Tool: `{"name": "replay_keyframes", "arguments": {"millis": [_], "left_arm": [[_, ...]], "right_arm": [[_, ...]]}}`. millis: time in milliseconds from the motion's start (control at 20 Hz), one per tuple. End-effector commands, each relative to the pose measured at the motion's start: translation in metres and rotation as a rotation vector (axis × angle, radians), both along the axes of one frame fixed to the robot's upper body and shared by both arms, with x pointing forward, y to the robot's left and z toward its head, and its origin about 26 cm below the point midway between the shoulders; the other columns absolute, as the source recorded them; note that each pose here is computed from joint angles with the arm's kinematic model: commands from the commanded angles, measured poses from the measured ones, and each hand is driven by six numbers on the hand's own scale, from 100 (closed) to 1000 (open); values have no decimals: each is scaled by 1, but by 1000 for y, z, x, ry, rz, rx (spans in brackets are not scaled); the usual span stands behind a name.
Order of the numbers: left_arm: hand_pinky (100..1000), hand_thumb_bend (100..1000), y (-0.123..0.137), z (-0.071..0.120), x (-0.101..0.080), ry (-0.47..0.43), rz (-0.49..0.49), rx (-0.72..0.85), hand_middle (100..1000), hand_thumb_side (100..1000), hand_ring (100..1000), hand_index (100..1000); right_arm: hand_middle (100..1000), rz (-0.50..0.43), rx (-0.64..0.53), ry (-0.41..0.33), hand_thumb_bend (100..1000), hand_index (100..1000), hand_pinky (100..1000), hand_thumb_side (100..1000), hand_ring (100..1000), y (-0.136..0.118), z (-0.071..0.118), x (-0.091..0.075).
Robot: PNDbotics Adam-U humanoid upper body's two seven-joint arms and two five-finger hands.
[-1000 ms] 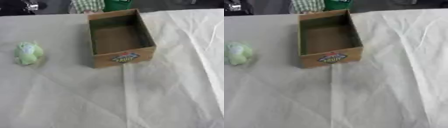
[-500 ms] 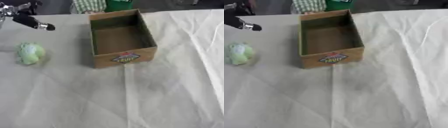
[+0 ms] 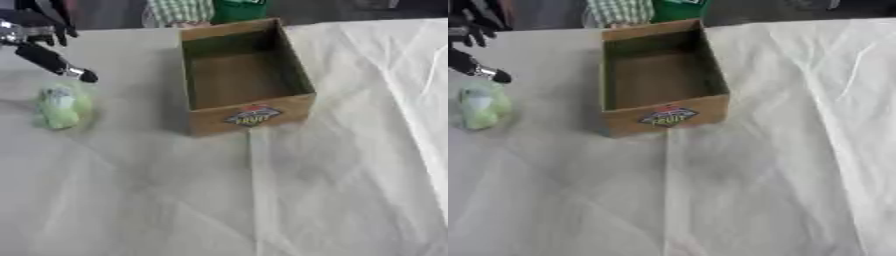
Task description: Pick up objects on the table and place them in the box.
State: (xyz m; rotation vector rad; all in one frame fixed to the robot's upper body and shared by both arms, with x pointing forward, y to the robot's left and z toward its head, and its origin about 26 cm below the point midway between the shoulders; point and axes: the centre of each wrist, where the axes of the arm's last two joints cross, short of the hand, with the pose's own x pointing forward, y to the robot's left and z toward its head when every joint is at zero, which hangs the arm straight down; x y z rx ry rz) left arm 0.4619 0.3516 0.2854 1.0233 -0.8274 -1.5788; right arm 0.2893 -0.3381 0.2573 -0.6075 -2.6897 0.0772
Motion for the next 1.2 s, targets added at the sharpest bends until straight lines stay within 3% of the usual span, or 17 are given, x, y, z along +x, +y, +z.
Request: {"name": "replay_keyframes", "arguments": {"millis": [50,350,800,1200], "left_arm": [[668,817,18,19,-8,6,82,47,819,771,838,1000],[650,782,24,17,-11,37,142,105,828,757,835,1000],[605,720,31,-6,-8,91,173,110,787,769,796,1000],[588,748,28,-16,-4,112,171,97,775,786,786,1000]], "right_arm": [[724,-7,-35,-27,100,878,830,574,693,-2,11,-4],[724,-10,-35,-27,100,878,830,575,693,-2,11,-4],[723,-17,-25,-24,100,879,832,574,694,-2,9,-4],[722,-19,-21,-23,100,877,833,574,695,-2,8,-4]]}}
